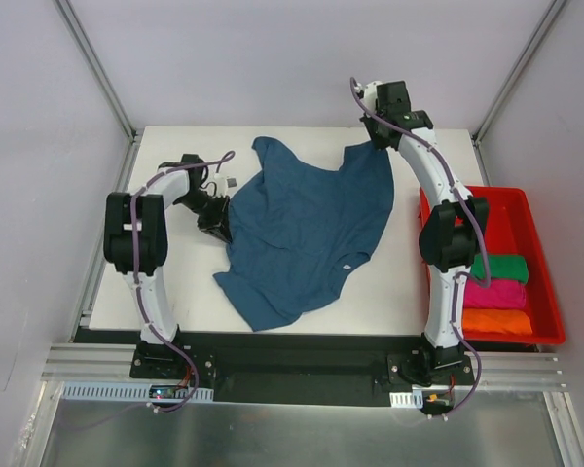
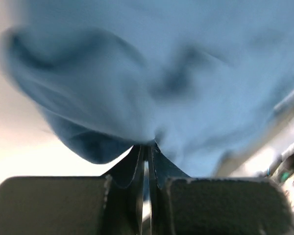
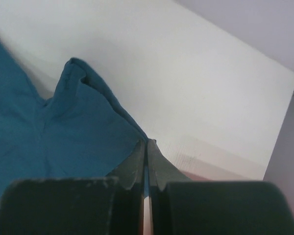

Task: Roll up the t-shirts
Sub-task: Flatten out the T-shirt at the center of the board.

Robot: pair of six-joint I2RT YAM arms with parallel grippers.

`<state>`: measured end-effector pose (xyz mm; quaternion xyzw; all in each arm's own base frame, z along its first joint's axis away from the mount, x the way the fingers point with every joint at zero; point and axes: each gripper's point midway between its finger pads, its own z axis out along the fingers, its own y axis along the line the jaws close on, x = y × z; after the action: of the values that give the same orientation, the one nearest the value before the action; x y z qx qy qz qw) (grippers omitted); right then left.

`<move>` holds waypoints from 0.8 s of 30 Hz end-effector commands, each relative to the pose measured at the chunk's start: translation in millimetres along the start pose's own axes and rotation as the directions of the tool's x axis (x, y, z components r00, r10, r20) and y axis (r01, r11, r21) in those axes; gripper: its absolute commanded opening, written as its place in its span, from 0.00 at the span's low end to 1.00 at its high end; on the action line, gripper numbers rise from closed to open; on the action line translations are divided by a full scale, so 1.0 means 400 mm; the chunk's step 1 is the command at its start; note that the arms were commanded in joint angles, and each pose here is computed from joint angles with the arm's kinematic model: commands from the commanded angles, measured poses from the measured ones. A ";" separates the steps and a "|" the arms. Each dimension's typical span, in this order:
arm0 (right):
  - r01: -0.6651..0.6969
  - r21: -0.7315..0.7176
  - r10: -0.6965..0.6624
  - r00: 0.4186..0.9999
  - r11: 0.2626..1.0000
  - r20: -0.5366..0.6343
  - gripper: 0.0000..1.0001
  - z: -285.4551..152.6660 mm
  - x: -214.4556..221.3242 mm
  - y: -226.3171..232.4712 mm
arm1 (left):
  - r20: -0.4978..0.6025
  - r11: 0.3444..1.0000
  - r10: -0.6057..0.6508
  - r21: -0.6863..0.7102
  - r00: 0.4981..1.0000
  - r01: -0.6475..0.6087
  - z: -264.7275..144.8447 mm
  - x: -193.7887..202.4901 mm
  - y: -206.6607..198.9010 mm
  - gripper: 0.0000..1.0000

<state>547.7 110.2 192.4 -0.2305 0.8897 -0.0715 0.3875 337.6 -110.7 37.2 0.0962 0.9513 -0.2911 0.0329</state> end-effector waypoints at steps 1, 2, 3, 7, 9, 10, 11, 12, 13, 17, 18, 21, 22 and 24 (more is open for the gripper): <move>-0.020 0.122 -0.001 0.985 0.992 0.172 0.01 -0.048 -0.143 -0.110 | 0.153 0.906 0.341 0.209 0.928 -0.367 -0.172 0.088 -0.335 0.00; -0.021 0.128 -0.003 0.984 0.992 0.180 0.01 -0.044 -0.150 -0.119 | 0.159 0.876 0.396 0.230 0.905 -0.424 -0.185 0.117 -0.375 0.00; -0.032 0.147 0.002 0.981 0.989 0.196 0.01 -0.046 -0.163 -0.138 | 0.148 0.830 0.456 0.287 0.878 -0.479 -0.193 0.171 -0.418 0.00; -0.050 0.188 0.019 0.986 0.981 0.166 0.01 -0.012 -0.130 -0.184 | 0.128 0.705 0.619 0.345 0.775 -0.620 -0.200 0.299 -0.528 0.00; -0.054 0.196 0.028 0.991 0.979 0.134 0.01 -0.001 -0.099 -0.193 | 0.153 0.681 0.657 0.300 0.738 -0.668 -0.217 0.279 -0.529 0.10; -0.058 0.202 0.032 0.991 0.978 0.127 0.01 -0.005 -0.090 -0.203 | 0.157 0.674 0.680 0.249 0.716 -0.695 -0.227 0.260 -0.519 0.17; -0.059 0.204 0.034 0.992 0.977 0.121 0.01 -0.005 -0.084 -0.207 | 0.193 0.663 0.690 0.218 0.698 -0.716 -0.248 0.235 -0.524 0.29; -0.058 0.203 0.034 0.992 0.977 0.120 0.01 -0.007 -0.082 -0.210 | 0.238 0.663 0.688 0.177 0.685 -0.727 -0.280 0.199 -0.542 0.38; -0.057 0.201 0.036 0.993 0.978 0.109 0.01 -0.005 -0.072 -0.210 | 0.284 0.666 0.685 0.129 0.671 -0.735 -0.293 0.152 -0.546 0.45; -0.053 0.191 0.033 0.994 0.980 0.106 0.01 -0.029 -0.069 -0.207 | 0.274 0.786 0.614 -0.136 0.740 -0.603 -0.309 -0.017 -0.432 0.57; -0.055 0.186 0.036 0.994 0.981 0.103 0.01 -0.033 -0.066 -0.204 | 0.241 0.807 0.590 -0.172 0.770 -0.565 -0.280 -0.048 -0.389 0.57; -0.045 0.155 0.032 0.996 0.987 0.085 0.01 -0.047 -0.046 -0.187 | 0.190 0.811 0.575 -0.257 0.796 -0.525 -0.224 -0.109 -0.295 0.57; -0.038 0.142 0.028 0.997 0.989 0.076 0.01 -0.048 -0.039 -0.176 | 0.173 0.804 0.583 -0.267 0.794 -0.532 -0.204 -0.121 -0.275 0.57; -0.028 0.128 0.020 0.998 0.991 0.063 0.01 -0.054 -0.028 -0.163 | 0.130 0.785 0.604 -0.267 0.786 -0.559 -0.146 -0.146 -0.233 0.56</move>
<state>581.0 51.5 192.2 -0.1872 0.8863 -0.1215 0.4058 341.1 -178.5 191.8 0.3492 0.8724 -0.2355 0.2478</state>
